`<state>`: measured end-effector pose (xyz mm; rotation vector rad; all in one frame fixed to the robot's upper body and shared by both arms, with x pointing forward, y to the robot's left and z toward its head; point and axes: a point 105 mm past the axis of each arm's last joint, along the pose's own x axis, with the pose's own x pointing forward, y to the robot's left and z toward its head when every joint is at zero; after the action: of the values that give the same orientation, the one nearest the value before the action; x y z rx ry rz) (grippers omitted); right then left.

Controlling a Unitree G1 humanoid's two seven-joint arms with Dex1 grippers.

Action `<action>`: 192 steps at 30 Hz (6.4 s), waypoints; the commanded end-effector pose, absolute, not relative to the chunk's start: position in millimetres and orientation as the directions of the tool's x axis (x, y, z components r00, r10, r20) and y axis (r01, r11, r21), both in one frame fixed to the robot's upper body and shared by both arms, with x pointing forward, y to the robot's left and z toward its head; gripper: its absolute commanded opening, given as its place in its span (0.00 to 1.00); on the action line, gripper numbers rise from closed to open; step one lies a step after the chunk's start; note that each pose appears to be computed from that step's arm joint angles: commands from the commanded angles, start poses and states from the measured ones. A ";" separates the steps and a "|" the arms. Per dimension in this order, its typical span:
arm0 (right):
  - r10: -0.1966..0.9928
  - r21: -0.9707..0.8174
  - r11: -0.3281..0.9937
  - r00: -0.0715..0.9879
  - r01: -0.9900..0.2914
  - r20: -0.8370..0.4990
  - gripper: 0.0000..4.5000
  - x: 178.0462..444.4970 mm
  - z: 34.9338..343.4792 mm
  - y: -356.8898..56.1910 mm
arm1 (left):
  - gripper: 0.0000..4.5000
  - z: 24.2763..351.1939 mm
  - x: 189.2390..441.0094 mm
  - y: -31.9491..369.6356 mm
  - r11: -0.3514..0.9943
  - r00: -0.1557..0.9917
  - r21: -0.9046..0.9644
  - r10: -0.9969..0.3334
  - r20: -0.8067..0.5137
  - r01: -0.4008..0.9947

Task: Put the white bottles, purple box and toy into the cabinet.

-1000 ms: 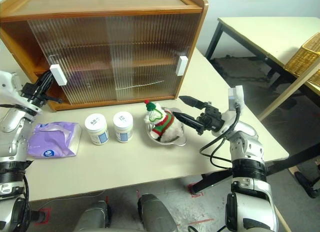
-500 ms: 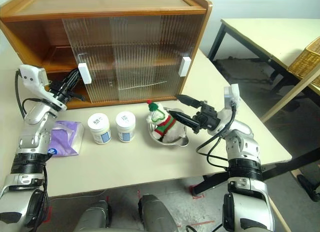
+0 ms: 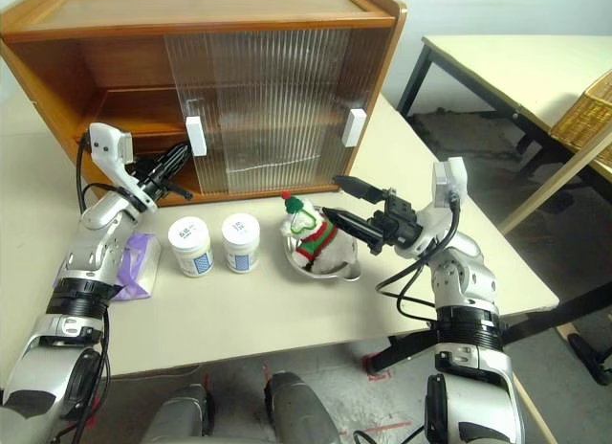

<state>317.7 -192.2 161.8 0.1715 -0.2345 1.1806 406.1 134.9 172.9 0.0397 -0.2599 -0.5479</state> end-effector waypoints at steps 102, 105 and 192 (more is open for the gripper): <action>0.906 -0.042 0.405 0.395 -0.913 0.152 1.00 310.5 154.0 -203.4 | 0.01 244.1 359.0 239.3 0.877 0.945 -0.402 -0.149 0.291 0.262; 0.904 -0.044 0.410 0.400 -0.911 0.152 1.00 310.0 153.0 -203.7 | 0.01 253.7 369.9 243.2 0.885 0.936 -0.395 -0.111 0.333 0.245; 0.919 -0.035 0.380 0.373 -0.924 0.129 1.00 309.9 149.2 -194.8 | 0.45 246.3 386.1 181.2 0.917 0.869 0.117 -0.398 0.294 0.381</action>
<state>311.7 -196.4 148.4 0.0488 -0.1375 1.1670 393.2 177.6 247.4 0.0526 -0.3232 -0.4003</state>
